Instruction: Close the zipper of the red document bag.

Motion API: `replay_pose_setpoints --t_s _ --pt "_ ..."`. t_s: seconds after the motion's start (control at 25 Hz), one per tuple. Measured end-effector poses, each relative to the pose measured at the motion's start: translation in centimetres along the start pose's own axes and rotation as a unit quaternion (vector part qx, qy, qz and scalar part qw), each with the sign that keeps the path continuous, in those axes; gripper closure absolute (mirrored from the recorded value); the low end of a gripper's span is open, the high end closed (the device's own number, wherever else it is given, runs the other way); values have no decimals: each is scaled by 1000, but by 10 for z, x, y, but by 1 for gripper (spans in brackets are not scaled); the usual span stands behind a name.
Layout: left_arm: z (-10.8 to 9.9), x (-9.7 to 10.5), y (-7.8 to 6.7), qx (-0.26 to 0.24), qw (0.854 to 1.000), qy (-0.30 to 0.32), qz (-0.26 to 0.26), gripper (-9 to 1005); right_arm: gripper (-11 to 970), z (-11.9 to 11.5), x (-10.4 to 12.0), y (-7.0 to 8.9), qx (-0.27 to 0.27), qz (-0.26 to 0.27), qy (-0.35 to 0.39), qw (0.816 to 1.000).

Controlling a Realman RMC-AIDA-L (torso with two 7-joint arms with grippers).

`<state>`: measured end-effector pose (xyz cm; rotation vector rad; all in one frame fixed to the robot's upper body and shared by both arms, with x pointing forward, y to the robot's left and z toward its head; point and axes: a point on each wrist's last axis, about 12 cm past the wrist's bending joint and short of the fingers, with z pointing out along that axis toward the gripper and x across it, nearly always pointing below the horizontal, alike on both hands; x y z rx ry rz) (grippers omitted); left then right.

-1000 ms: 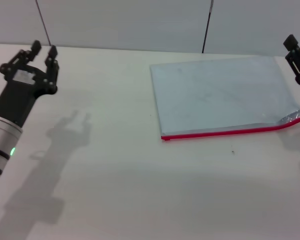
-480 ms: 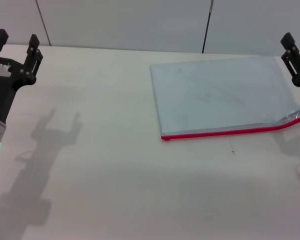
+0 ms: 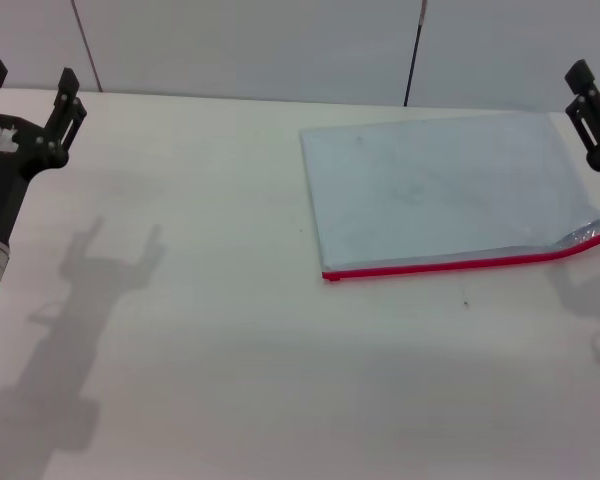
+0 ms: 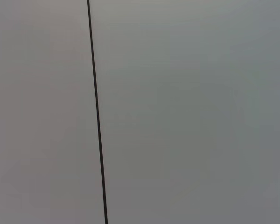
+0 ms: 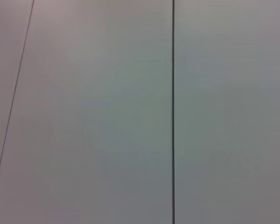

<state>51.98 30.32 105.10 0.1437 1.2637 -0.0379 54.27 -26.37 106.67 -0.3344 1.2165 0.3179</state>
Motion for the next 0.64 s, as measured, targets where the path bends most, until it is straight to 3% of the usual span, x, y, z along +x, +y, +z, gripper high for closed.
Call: replay_pose_setpoints --t_s 0.64 --pt "0 0 -1 1 1000 0 -2 220 357 -5 -1 0 2 2 -8 1000"
